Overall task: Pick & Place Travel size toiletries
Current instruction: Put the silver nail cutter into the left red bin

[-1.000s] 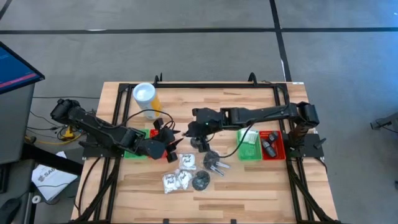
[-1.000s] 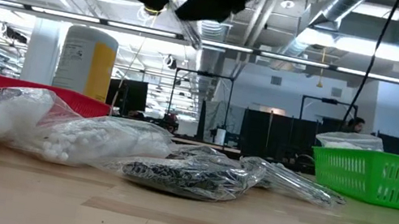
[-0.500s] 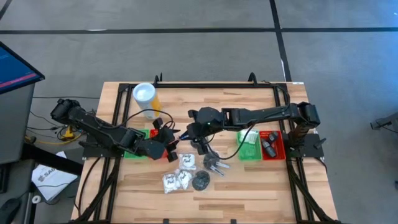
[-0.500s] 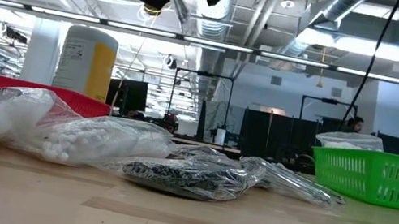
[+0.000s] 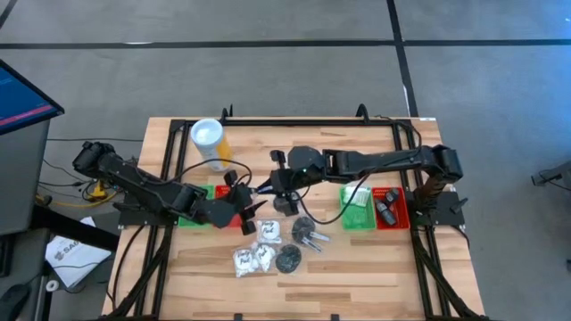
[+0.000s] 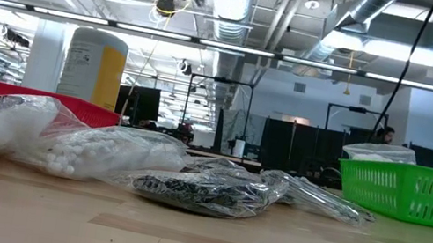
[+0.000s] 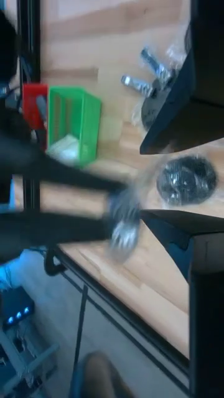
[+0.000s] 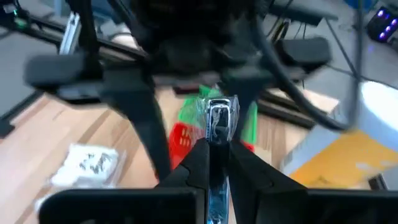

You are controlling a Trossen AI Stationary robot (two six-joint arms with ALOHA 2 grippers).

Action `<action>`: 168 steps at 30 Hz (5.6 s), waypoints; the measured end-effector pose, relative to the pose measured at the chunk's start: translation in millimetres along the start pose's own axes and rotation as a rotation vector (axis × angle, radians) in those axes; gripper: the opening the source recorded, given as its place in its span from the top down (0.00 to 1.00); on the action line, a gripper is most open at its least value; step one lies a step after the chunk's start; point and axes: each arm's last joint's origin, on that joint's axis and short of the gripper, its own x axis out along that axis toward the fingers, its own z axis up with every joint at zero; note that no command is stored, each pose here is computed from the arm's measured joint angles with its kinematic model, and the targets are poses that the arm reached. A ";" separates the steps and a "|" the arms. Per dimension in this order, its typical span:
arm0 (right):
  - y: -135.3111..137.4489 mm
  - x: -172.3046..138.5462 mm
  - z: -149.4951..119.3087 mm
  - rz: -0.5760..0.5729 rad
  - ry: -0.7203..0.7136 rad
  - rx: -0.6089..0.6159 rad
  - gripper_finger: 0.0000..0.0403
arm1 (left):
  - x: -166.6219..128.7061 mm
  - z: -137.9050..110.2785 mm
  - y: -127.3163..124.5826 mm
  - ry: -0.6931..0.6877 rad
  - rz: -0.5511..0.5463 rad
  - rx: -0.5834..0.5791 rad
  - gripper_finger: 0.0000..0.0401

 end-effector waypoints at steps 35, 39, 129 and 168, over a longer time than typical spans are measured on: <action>23.0 -7.3 13.4 0.062 -0.040 -0.042 0.95 | 0.2 19.5 -3.7 -0.148 -0.109 0.065 0.73; 23.0 -7.3 13.3 0.061 -0.039 -0.043 0.96 | 0.5 19.1 -3.6 -0.143 -0.115 0.060 0.81; 22.4 -29.5 -80.2 0.117 0.652 0.335 0.84 | 8.0 -100.8 52.4 0.720 0.033 -0.457 0.75; 98.5 8.5 -108.2 0.199 0.909 0.399 0.84 | 23.5 -68.3 39.4 0.349 -0.164 -0.329 0.65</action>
